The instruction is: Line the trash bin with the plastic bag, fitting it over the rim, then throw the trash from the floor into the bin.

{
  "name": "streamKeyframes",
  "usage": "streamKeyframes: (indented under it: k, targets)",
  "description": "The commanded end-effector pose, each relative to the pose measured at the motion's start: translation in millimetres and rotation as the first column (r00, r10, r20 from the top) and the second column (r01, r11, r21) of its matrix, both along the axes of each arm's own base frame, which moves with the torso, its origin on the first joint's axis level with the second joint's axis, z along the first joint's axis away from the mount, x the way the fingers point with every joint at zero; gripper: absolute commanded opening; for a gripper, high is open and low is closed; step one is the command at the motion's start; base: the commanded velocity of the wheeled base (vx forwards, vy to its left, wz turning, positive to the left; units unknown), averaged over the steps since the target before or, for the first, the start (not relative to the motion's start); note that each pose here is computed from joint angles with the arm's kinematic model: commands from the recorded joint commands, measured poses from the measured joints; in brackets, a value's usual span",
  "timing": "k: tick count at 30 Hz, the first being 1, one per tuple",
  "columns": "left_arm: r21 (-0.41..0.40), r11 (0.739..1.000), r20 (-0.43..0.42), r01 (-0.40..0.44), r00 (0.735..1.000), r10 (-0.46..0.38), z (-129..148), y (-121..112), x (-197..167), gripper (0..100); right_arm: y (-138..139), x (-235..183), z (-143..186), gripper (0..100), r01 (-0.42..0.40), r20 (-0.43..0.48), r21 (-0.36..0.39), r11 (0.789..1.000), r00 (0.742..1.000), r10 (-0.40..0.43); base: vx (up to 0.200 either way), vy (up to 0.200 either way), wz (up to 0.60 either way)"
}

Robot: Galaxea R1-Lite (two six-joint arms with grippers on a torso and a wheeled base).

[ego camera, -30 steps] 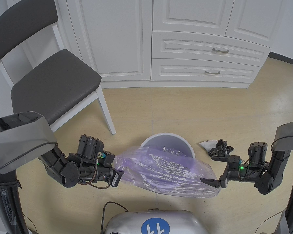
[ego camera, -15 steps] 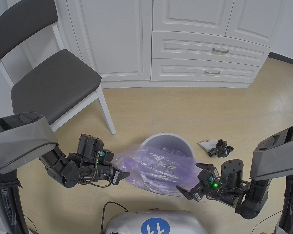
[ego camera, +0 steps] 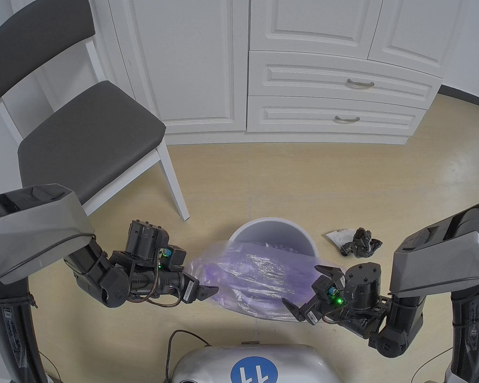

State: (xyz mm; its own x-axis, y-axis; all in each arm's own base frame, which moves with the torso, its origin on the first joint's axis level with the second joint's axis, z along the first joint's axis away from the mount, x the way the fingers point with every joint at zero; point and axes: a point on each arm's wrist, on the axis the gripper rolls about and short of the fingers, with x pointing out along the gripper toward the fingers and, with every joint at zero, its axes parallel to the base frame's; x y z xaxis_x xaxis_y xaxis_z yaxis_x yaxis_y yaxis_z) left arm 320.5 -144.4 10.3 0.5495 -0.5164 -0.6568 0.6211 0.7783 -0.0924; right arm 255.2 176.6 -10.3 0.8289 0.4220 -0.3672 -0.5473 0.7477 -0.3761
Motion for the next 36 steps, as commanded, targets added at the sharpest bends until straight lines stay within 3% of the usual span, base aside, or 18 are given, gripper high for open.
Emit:
streamKeyframes:
  k: [1, 2, 3, 7, 11, 13, 14, 15, 18, 19, 20, 21, 22, 27, 29, 36]
  targets:
    - [0.006, 1.0, -0.002, 0.003, 1.0, -0.003, -1, 1, -1, 100, -1, 15, -6, 100, 0.039, 0.018, 0.028, 0.999, 0.999, -0.04, 0.0, 0.0, 0.0]
    - [0.007, 1.0, -0.001, 0.006, 1.0, -0.006, -1, 1, -1, 100, -2, 17, -7, 100, 0.045, 0.015, 0.029, 0.999, 0.999, -0.046, 0.0, 0.0, 0.0]
    - [0.011, 1.0, 0.001, 0.011, 1.0, -0.011, -1, 1, -2, 100, -2, 18, -10, 0, 0.051, 0.011, 0.03, 0.998, 0.999, -0.051, 0.0, 0.0, 0.0]
    - [0.019, 1.0, 0.008, 0.019, 1.0, -0.019, -1, 1, -2, 100, 1, 26, -9, 0, 0.062, 0.022, 0.068, 0.996, 0.998, -0.063, 0.0, 0.0, 0.0]
    - [0.016, 1.0, 0.015, 0.017, 1.0, -0.017, 2, 2, -3, 100, -1, 45, 14, 0, 0.134, 0.068, 0.213, 0.968, 0.986, -0.151, 0.0, 0.0, 0.0]
    - [0.016, 1.0, 0.015, 0.017, 1.0, -0.017, 2, 3, -3, 100, -2, 48, 18, 0, 0.139, 0.077, 0.229, 0.963, 0.984, -0.16, 0.0, 0.0, 0.0]
    - [0.0, 1.0, 0.04, 0.024, 0.999, -0.024, 8, 3, -6, 100, -5, 66, 30, 0, 0.164, 0.108, 0.32, 0.933, 0.972, -0.208, 0.0, 0.0, 0.0]
    - [-0.006, 1.0, 0.054, 0.026, 0.998, -0.026, 8, 2, -7, 100, -3, 73, 32, 0, 0.171, 0.116, 0.353, 0.92, 0.967, -0.225, 0.0, 0.0, 0.0]
    - [-0.032, 0.999, 0.109, 0.033, 0.994, -0.029, 10, 0, -6, 100, 6, 91, 27, 0, 0.21, 0.124, 0.419, 0.883, 0.951, -0.285, 0.0, 0.0, 0.0]
    - [-0.032, 0.999, 0.109, 0.033, 0.994, -0.029, 10, 0, -6, 100, 6, 91, 27, 0, 0.21, 0.124, 0.419, 0.883, 0.951, -0.285, 0.0, 0.0, 0.0]
    - [-0.061, 0.998, 0.161, 0.031, 0.987, -0.021, 12, -2, -6, 100, 16, 111, 19, 0, 0.251, 0.149, 0.462, 0.851, 0.923, -0.354, 0.0, 0.0, 0.0]
    - [-0.065, 0.997, 0.169, 0.032, 0.985, -0.02, 12, -2, -6, 100, 17, 113, 18, 0, 0.258, 0.152, 0.467, 0.846, 0.919, -0.364, 0.0, 0.0, 0.0]
    - [-0.085, 0.996, 0.214, 0.036, 0.977, -0.017, 15, -2, -5, 100, 26, 132, 7, 0, 0.297, 0.171, 0.503, 0.811, 0.886, -0.43, 0.0, 0.0, 0.0]
    - [-0.123, 0.992, 0.266, 0.04, 0.964, -0.006, 15, -9, -4, 100, 40, 167, -12, 0, 0.364, 0.201, 0.562, 0.743, 0.811, -0.55, 0.0, 0.0, 0.0]
    - [-0.153, 0.988, 0.265, 0.033, 0.964, 0.009, 17, -12, -3, 100, 44, 173, -15, 0, 0.37, 0.204, 0.577, 0.728, 0.798, -0.567, 0.0, 0.0, 0.0]
    - [-0.191, 0.981, 0.272, 0.027, 0.962, 0.027, 23, -16, -1, 100, 50, 176, -10, 0, 0.35, 0.198, 0.626, 0.697, 0.793, -0.576, 0.0, 0.0, 0.0]
